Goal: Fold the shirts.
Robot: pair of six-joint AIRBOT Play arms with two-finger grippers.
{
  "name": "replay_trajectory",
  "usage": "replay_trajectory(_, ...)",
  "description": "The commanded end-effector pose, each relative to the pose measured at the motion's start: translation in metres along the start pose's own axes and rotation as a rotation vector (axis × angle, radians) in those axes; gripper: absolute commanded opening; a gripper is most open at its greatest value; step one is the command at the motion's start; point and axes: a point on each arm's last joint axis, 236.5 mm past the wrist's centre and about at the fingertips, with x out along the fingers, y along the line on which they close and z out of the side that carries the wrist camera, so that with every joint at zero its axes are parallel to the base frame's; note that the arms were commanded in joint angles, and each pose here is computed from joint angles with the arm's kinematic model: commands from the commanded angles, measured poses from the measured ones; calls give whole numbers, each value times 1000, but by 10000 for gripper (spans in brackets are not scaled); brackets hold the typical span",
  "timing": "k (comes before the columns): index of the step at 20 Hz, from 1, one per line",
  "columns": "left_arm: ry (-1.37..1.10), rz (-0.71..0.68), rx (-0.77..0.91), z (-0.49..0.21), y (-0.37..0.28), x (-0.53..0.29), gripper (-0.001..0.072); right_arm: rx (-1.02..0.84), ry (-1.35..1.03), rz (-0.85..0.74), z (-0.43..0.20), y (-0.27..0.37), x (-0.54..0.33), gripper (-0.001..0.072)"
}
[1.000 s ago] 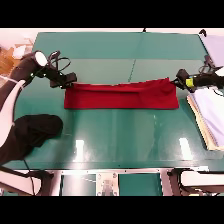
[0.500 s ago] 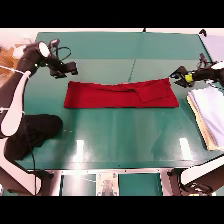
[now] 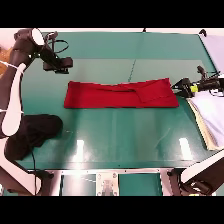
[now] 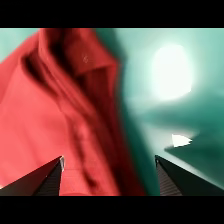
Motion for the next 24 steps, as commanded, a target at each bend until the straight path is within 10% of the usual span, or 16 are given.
replay_trajectory(1,14,-124,22,-3,-29,-4,58,-4,108,113,-20,7,32,646)
replay_trajectory(3,4,-207,7,-1,-49,-7,58,-19,137,112,-23,13,49,616)
replay_trajectory(5,-4,-251,24,0,-61,-8,56,-51,124,101,-15,22,56,214)
replay_trajectory(7,5,-256,41,-3,-70,-1,30,-97,94,95,-2,34,49,19)
replay_trajectory(19,-36,-486,289,-89,-306,149,29,-471,84,97,-37,203,-80,17)
replay_trajectory(24,-38,-623,110,-100,-346,176,29,-602,47,90,-66,256,-103,18)
